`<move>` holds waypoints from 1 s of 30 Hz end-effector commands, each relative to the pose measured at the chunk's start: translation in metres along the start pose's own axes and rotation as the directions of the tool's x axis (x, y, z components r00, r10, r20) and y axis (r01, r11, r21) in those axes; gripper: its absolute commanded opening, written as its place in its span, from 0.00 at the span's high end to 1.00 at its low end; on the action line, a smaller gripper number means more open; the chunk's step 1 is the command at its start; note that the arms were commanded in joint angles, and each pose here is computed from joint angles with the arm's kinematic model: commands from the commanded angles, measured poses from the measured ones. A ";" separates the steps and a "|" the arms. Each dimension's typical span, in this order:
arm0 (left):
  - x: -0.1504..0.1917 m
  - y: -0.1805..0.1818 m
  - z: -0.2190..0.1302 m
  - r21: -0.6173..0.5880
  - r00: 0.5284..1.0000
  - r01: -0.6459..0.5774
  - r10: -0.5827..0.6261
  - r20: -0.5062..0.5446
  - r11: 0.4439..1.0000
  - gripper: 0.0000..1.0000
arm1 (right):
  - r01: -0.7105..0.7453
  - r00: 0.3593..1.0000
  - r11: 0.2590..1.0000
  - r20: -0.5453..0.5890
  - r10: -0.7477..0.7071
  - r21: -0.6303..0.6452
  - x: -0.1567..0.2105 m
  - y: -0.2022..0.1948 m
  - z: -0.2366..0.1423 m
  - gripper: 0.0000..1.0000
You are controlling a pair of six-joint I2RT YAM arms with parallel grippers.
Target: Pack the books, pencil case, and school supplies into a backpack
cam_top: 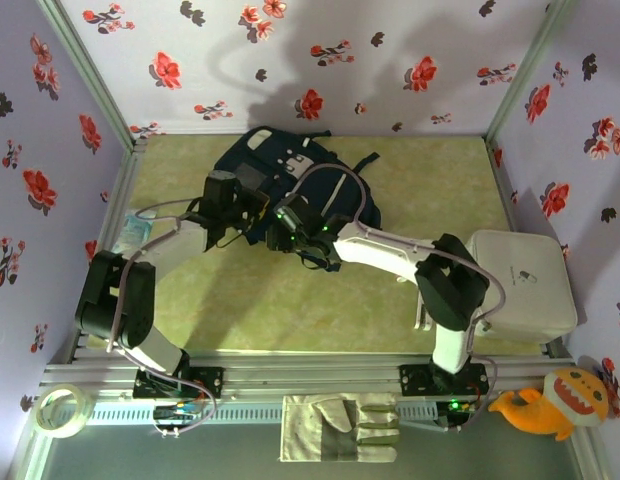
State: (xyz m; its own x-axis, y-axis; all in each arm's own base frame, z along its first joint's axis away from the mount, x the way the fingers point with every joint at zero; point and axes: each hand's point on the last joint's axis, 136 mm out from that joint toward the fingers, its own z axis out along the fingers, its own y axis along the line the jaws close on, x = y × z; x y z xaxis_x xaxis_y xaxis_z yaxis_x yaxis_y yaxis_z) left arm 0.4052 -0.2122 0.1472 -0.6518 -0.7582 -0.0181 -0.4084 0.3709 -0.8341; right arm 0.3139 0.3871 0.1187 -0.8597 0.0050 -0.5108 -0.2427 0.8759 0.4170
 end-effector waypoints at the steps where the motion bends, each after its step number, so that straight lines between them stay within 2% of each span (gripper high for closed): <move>1: 0.014 -0.024 -0.003 0.097 0.998 -0.040 0.045 -0.052 0.994 0.64 | -0.040 0.994 0.998 0.103 0.034 0.053 -0.026 -0.015 0.007 0.51; 5: 0.009 0.018 -0.003 -0.010 0.995 -0.080 0.080 -0.053 0.997 0.46 | -0.057 0.988 0.977 0.151 0.025 0.207 -0.033 -0.065 0.010 0.51; 8: 0.000 0.041 -0.007 -0.058 0.990 -0.127 0.124 -0.060 0.990 0.37 | -0.079 0.986 0.968 0.163 0.040 0.239 -0.035 -0.090 0.004 0.50; 12: -0.006 0.046 -0.009 -0.081 0.978 -0.196 0.189 -0.092 0.977 0.32 | -0.074 0.985 0.966 0.169 0.032 0.248 -0.038 -0.106 -0.003 0.47; 15: -0.007 0.038 -0.005 -0.051 0.975 -0.202 0.196 -0.105 0.978 0.32 | -0.062 0.987 0.966 0.161 0.021 0.249 -0.039 -0.109 -0.006 0.47; 18: -0.005 0.024 0.006 0.008 0.976 -0.174 0.173 -0.132 0.985 0.35 | -0.052 0.986 0.975 0.168 0.015 0.215 -0.043 -0.102 -0.011 0.47; 22: -0.005 0.011 0.016 0.061 0.982 -0.122 0.130 -0.138 0.991 0.44 | -0.070 0.984 0.982 0.174 0.039 0.175 -0.044 -0.095 -0.015 0.47; 30: -0.008 0.007 0.027 0.110 0.992 0.003 0.011 -0.123 0.994 0.72 | -0.116 0.980 0.984 0.180 0.090 0.136 -0.042 -0.093 -0.018 0.47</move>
State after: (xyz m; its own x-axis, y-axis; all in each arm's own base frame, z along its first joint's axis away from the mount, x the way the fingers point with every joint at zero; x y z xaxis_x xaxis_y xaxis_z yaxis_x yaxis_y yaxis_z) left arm 0.4132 -0.2083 0.1153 -0.7418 -0.6706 0.0112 -0.3627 0.3871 -0.8477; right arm 0.3657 0.2977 0.1066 -0.7907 0.1323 -0.5977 -0.0899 0.9407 0.3271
